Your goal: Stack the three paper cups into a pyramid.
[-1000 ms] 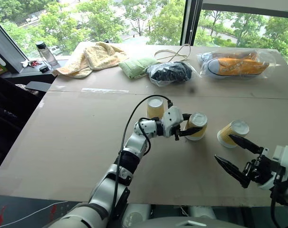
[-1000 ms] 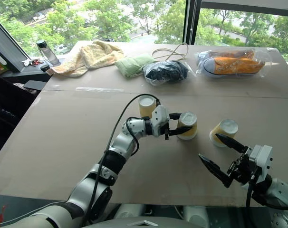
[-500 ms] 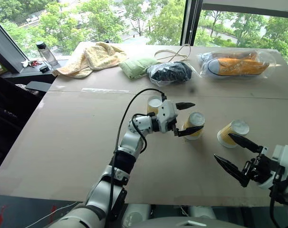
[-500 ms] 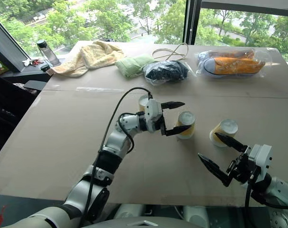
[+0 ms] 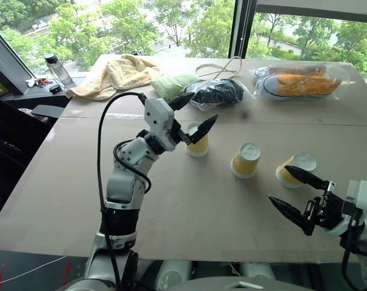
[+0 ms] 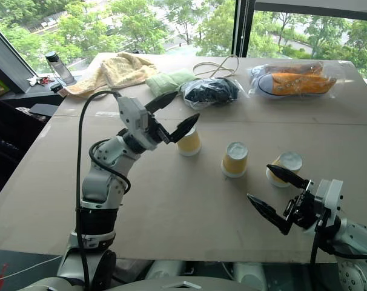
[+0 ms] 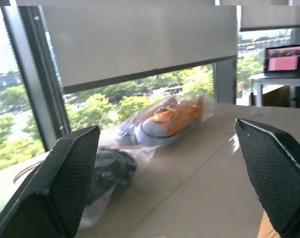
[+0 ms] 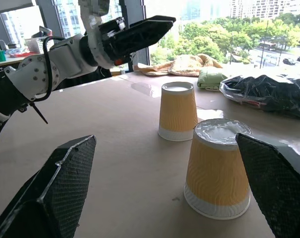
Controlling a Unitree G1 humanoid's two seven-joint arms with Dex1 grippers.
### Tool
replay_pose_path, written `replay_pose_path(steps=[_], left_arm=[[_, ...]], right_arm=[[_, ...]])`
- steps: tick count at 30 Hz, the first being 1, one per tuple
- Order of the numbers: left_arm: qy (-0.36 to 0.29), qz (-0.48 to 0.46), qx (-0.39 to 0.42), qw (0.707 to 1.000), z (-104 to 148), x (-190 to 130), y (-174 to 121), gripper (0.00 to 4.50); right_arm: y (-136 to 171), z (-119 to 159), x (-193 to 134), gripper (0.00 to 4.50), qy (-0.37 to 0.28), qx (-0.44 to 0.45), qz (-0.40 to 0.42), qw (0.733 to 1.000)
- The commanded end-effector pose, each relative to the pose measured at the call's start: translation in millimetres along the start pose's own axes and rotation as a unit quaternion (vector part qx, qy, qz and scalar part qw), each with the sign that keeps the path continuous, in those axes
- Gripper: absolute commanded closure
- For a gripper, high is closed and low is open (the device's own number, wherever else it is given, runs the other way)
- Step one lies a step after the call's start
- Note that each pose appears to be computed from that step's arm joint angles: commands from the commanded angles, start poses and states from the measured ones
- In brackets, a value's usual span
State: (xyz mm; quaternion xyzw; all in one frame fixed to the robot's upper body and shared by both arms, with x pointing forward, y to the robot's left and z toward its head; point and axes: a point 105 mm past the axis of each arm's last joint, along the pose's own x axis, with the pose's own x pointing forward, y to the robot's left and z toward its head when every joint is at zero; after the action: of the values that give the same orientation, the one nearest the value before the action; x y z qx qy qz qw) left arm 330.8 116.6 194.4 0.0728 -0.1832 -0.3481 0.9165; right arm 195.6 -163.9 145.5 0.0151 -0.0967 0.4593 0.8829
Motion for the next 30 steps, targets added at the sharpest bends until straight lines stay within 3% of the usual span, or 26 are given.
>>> replay_pose_path(steps=[1,12,17,30], left_arm=[[0.018,0.041,0.019,0.999,-9,-11,6,0.03],[0.054,-0.023,-0.022,0.998,-48,-4,-19,0.03],[0.07,-0.01,-0.026,0.997,-62,2,-13,0.03],[0.053,-0.048,-0.056,0.996,-67,18,-16,0.03]], right_arm=[[1,6,4,0.0,-0.011,-0.006,0.014,1.0],[-4,3,4,0.0,0.003,-0.029,-0.009,1.0],[-5,3,2,0.0,0.004,-0.032,-0.015,0.999],[-8,2,-3,0.0,0.018,-0.046,-0.045,0.998]])
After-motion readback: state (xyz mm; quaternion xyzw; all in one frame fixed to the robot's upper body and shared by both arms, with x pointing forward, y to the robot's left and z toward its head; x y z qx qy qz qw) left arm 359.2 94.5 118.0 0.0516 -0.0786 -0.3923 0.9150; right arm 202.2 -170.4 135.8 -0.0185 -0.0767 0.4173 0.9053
